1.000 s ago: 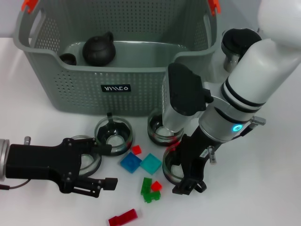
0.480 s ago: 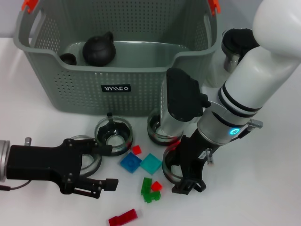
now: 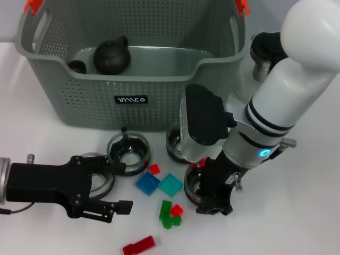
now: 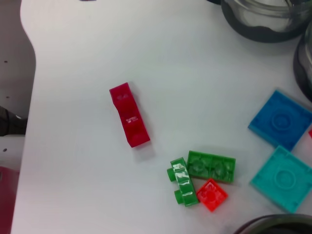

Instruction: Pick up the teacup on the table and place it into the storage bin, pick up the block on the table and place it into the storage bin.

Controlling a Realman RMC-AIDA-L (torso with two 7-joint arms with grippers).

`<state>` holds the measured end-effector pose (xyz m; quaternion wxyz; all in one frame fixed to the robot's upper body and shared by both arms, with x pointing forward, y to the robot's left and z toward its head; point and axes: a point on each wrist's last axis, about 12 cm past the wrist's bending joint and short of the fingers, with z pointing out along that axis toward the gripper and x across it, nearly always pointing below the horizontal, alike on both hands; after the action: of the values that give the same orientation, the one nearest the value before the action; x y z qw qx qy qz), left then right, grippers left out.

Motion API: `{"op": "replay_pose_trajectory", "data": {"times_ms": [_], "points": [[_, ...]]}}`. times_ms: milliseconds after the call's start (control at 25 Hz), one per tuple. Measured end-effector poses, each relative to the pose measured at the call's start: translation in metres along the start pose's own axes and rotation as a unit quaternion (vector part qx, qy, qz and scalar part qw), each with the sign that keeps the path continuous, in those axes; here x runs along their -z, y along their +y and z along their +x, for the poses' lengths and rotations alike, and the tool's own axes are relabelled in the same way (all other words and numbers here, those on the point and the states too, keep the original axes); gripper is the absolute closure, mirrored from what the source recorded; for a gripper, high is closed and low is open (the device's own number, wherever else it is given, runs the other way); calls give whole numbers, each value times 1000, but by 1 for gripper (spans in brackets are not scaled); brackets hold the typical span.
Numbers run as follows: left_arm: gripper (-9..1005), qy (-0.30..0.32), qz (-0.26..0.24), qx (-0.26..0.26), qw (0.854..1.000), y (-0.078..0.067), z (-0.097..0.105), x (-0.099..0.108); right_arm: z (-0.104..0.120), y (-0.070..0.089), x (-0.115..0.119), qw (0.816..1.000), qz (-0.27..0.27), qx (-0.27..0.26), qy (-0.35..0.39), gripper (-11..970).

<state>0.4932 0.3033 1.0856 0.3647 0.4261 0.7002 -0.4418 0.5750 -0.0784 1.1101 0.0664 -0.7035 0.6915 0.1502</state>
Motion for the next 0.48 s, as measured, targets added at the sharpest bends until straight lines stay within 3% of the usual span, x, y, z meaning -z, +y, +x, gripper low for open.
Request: {"op": "replay_pose_trajectory", "data": {"times_ms": [480], "points": [[85, 0, -4, 0, 1000, 0, 0, 1, -4, 2, 4, 1000, -5, 3, -13, 809]]}}
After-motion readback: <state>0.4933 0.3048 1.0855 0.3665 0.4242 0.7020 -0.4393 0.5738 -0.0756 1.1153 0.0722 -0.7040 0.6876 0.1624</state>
